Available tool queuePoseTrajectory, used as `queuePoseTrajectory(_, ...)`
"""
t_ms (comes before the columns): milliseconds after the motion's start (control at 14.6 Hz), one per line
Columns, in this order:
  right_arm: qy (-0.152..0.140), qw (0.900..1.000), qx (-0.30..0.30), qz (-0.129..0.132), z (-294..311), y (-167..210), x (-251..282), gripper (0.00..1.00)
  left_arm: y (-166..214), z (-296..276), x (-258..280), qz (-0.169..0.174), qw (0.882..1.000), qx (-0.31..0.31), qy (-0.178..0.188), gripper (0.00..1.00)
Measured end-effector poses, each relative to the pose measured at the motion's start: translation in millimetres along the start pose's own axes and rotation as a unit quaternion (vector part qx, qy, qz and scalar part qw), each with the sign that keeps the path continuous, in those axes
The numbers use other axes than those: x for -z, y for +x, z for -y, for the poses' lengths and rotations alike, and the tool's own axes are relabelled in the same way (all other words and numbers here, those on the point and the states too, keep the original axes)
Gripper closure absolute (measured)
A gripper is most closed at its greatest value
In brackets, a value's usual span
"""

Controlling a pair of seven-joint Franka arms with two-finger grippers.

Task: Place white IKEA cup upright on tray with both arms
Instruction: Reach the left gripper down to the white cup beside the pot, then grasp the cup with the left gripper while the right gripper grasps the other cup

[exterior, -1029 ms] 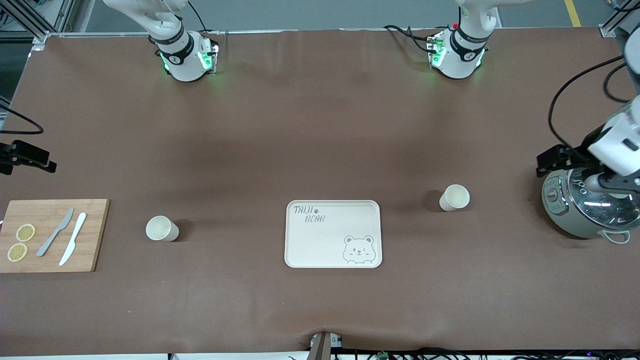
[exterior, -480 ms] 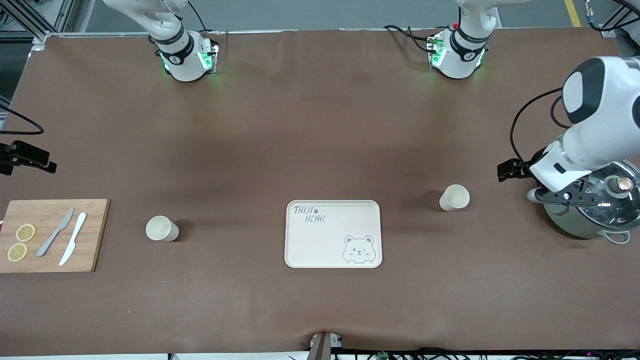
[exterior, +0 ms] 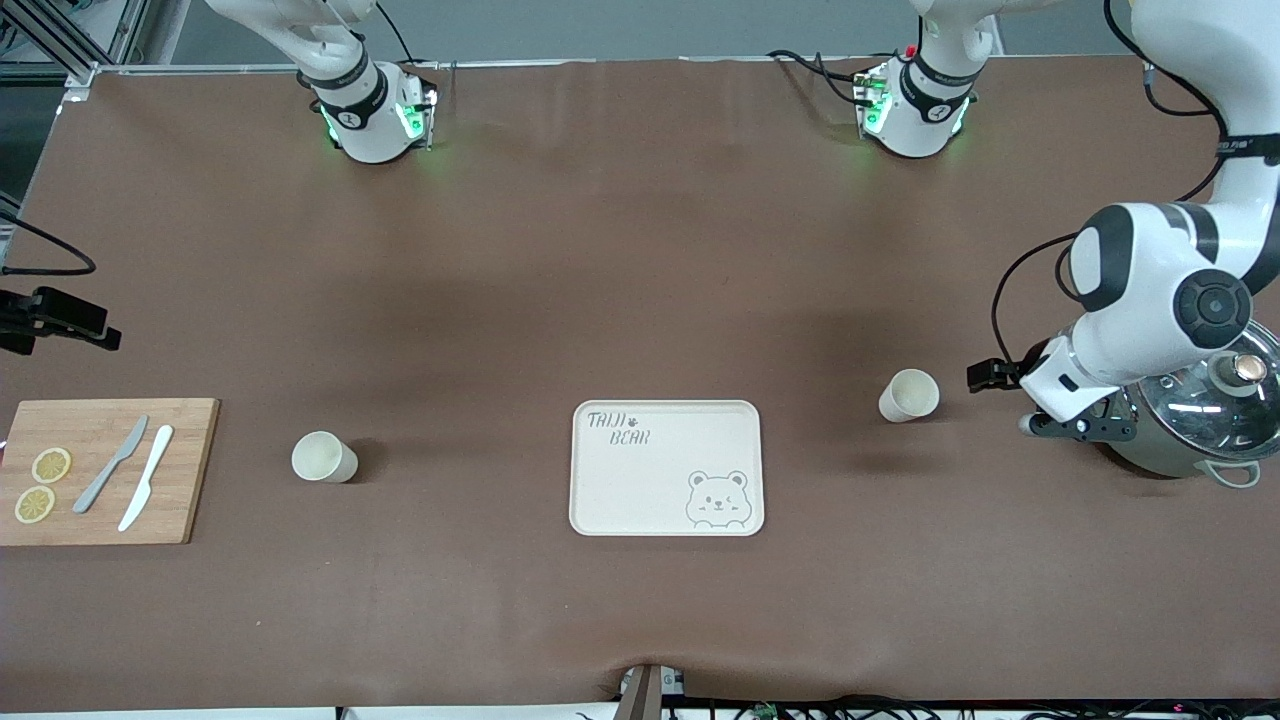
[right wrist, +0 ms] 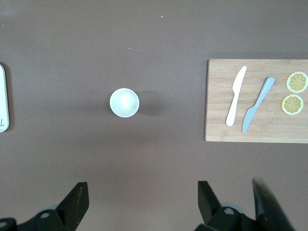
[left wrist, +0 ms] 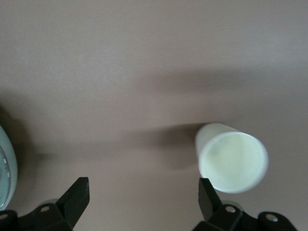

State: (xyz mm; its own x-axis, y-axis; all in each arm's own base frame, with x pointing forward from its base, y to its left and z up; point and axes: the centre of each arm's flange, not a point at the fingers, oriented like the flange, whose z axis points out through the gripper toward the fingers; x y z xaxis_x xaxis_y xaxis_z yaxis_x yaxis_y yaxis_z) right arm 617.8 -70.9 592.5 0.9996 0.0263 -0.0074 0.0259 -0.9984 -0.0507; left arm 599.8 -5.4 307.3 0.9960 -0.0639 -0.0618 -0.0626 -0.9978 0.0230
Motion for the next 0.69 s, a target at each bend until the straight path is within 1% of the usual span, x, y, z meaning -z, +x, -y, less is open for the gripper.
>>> queuePoseTrajectory(137,0.014,1.0,-0.001,-0.015,1.3,5.7,-1.7,0.0,-3.4,10.2,-20.9,0.004,1.0,0.007,-0.003,0.0)
queuePoseTrajectory(206,0.017,1.0,-0.002,-0.025,1.5,9.9,-3.4,0.0,-3.2,9.8,-25.5,0.006,1.0,0.007,-0.004,0.0)
queuePoseTrajectory(275,0.02,0.999,-0.003,-0.028,1.5,13.7,-7.5,0.0,-2.9,6.6,-27.4,0.007,1.0,0.006,-0.004,0.0)
queuePoseTrajectory(412,0.032,0.999,-0.005,-0.021,2.4,20.7,-24.4,0.0,-2.1,-9.2,-27.2,0.007,1.0,0.014,-0.008,0.0)
queuePoseTrajectory(549,0.065,0.998,-0.004,-0.012,3.2,31.3,-52.7,0.0,-2.2,-29.6,-27.7,0.008,1.0,0.021,-0.011,0.0)
queuePoseTrajectory(618,0.075,0.997,-0.002,-0.01,0.2,37.5,-69.7,0.0,-2.7,-38.8,-29.1,0.009,1.0,0.021,-0.012,0.0)
queuePoseTrajectory(686,0.078,0.997,-0.001,-0.011,-2.5,42.6,-84.9,0.0,-3.3,-46.9,-31.9,0.011,1.0,0.022,-0.013,0.0)
